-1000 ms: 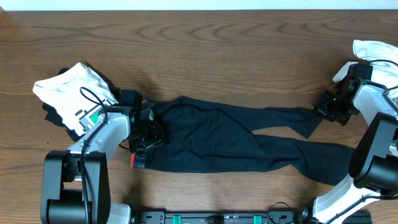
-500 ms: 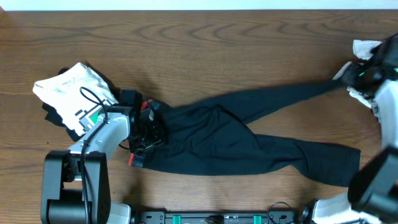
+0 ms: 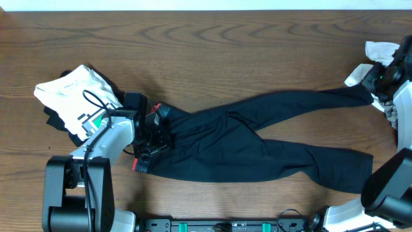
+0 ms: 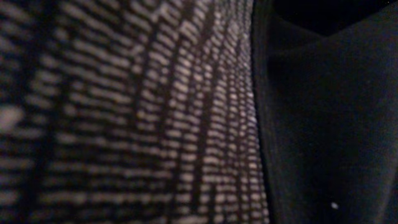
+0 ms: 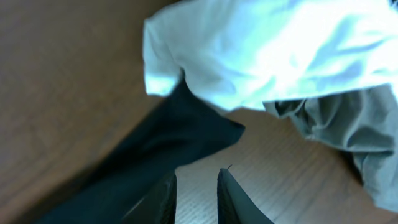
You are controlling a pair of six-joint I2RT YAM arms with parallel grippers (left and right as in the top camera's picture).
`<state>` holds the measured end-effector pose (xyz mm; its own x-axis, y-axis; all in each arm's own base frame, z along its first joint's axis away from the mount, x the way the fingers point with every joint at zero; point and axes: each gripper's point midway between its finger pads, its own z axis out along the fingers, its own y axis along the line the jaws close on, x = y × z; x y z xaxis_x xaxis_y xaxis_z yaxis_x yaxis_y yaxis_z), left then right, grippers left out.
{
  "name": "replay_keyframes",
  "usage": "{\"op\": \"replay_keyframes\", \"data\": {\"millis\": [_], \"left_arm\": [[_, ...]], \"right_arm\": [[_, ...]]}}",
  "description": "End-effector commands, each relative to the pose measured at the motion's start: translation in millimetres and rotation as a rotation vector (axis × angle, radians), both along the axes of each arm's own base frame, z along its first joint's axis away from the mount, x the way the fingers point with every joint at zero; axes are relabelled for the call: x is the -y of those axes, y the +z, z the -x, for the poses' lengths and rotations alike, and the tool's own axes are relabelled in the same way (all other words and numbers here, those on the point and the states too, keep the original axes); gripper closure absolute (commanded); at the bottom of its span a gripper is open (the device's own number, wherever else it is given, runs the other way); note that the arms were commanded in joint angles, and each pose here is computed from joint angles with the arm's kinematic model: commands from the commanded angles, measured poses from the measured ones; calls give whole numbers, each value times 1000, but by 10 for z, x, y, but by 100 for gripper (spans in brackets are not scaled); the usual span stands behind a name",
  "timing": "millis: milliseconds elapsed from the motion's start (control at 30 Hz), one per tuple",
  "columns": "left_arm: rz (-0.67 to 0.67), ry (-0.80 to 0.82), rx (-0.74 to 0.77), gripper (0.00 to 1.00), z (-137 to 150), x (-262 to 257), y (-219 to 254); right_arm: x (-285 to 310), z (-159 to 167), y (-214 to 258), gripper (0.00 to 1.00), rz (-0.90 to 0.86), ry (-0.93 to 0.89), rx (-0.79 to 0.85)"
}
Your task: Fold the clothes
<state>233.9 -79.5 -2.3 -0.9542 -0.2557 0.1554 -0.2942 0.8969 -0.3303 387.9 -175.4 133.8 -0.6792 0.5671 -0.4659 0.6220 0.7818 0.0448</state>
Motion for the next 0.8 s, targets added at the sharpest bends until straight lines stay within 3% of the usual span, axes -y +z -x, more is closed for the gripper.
{"op": "replay_keyframes", "data": {"millis": [0,467,767], "left_arm": [[-131,-41,-128,44,378,-238,-414],[-131,-41,-128,44,377,-238,-414],[-132,-43,-160,44,452,-243,-399]], "right_arm": [[57,89,-125,79,3,-13,-55],[-305,129,-376,79,-118,96,-93],[-477,202,-870,71,-140,128,-118]]}}
